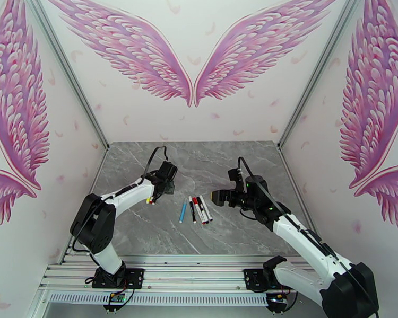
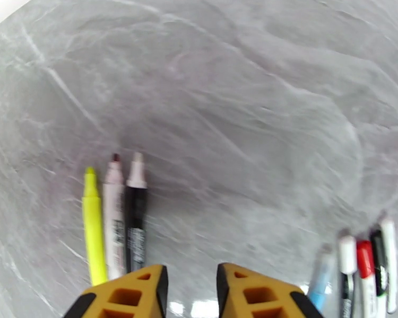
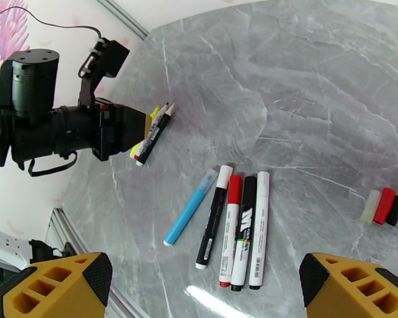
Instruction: Open the pen caps
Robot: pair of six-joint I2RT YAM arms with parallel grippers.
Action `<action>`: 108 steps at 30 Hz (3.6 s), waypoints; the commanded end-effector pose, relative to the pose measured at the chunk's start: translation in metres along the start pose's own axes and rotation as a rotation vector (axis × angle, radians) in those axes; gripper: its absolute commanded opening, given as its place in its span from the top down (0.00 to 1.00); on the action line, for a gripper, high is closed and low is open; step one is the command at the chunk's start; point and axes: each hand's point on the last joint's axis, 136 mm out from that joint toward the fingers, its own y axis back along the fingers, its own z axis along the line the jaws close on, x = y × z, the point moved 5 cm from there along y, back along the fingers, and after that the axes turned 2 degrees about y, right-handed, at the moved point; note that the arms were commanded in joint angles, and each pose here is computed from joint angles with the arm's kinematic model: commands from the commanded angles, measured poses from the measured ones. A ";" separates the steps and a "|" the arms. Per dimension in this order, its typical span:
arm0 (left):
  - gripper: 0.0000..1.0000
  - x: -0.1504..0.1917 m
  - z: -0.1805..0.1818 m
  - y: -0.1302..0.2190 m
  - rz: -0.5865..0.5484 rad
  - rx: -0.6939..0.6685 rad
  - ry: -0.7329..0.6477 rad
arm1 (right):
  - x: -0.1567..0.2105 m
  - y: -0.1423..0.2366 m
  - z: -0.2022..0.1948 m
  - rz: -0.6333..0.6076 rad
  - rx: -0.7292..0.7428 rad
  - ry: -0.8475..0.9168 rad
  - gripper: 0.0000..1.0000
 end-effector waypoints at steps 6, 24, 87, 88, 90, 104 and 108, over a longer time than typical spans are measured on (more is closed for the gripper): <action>0.60 0.039 -0.056 0.018 0.136 0.194 0.075 | 0.019 0.004 0.001 0.062 0.033 0.043 0.00; 0.56 0.071 -0.120 -0.004 0.256 0.200 0.041 | 0.032 0.023 -0.002 0.055 0.080 0.026 0.01; 0.82 0.022 -0.093 0.040 0.106 0.245 0.167 | 0.018 0.023 0.004 -0.019 0.058 -0.092 0.06; 0.83 0.015 -0.091 0.045 0.095 0.286 0.146 | 0.014 0.024 0.005 -0.030 0.058 -0.122 0.09; 0.84 0.007 -0.086 0.052 0.084 0.385 0.111 | 0.006 0.025 0.010 -0.052 0.040 -0.176 0.14; 0.87 0.011 -0.072 0.113 -0.175 0.657 -0.105 | -0.035 0.038 0.050 -0.037 -0.112 -0.230 0.37; 0.86 0.020 -0.074 0.129 -0.213 0.715 -0.145 | -0.034 0.034 0.050 -0.026 -0.120 -0.236 0.40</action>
